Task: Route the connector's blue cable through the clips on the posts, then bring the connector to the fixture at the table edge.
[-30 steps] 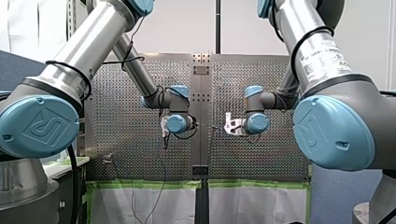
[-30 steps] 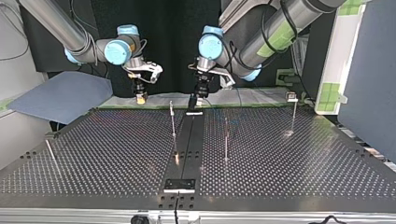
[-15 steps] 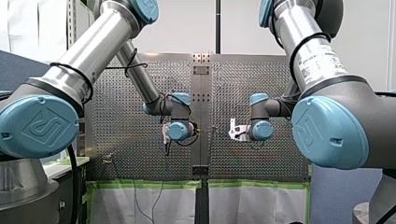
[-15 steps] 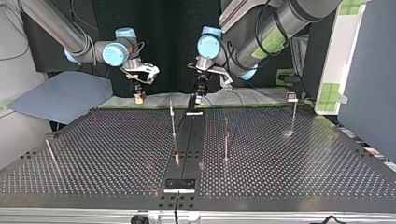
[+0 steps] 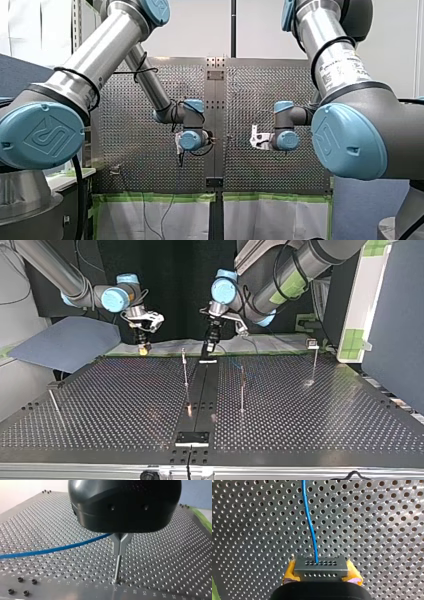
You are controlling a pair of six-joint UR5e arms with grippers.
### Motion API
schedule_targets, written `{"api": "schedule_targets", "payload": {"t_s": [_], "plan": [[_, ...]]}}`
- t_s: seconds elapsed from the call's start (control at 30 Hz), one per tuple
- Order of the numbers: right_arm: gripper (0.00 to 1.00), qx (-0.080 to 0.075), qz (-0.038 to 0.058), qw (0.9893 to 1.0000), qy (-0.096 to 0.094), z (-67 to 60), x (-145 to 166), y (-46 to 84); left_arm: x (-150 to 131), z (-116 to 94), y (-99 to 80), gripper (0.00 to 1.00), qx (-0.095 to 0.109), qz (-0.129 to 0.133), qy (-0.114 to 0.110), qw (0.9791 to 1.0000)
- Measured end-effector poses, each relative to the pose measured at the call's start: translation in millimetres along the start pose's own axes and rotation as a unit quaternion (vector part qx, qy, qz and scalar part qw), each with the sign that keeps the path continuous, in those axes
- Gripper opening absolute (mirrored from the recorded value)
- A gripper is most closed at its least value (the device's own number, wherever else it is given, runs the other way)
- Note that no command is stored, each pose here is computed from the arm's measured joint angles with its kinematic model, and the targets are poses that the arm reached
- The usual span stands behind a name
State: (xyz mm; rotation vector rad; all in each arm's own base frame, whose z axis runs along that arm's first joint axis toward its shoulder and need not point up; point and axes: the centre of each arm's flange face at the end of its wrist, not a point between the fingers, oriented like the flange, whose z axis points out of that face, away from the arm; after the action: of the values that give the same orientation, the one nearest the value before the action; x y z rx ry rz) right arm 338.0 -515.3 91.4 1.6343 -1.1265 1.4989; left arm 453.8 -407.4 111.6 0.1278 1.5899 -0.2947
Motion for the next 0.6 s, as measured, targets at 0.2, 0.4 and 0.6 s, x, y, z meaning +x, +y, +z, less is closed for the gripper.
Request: {"api": "schedule_targets", "payload": {"t_s": [0.2,0.4,0.6], "plan": [[0.0,0.003,0.0026,1.0,0.003,1.5,0,4.7,-3,3,-3.3,0.0,0.009,-0.009,-0.004,0.9999],[0.0,0.015,0.0036,0.9998,0.01,3.4,1,5.2,-5,8,-6.5,0.0,0.029,-0.034,-0.012,0.9989],[0.0,0.028,0.0002,0.9994,0.018,5.4,2,3.5,-6,11,-5.8,0.0,0.035,-0.05,-0.013,0.9981]]}}
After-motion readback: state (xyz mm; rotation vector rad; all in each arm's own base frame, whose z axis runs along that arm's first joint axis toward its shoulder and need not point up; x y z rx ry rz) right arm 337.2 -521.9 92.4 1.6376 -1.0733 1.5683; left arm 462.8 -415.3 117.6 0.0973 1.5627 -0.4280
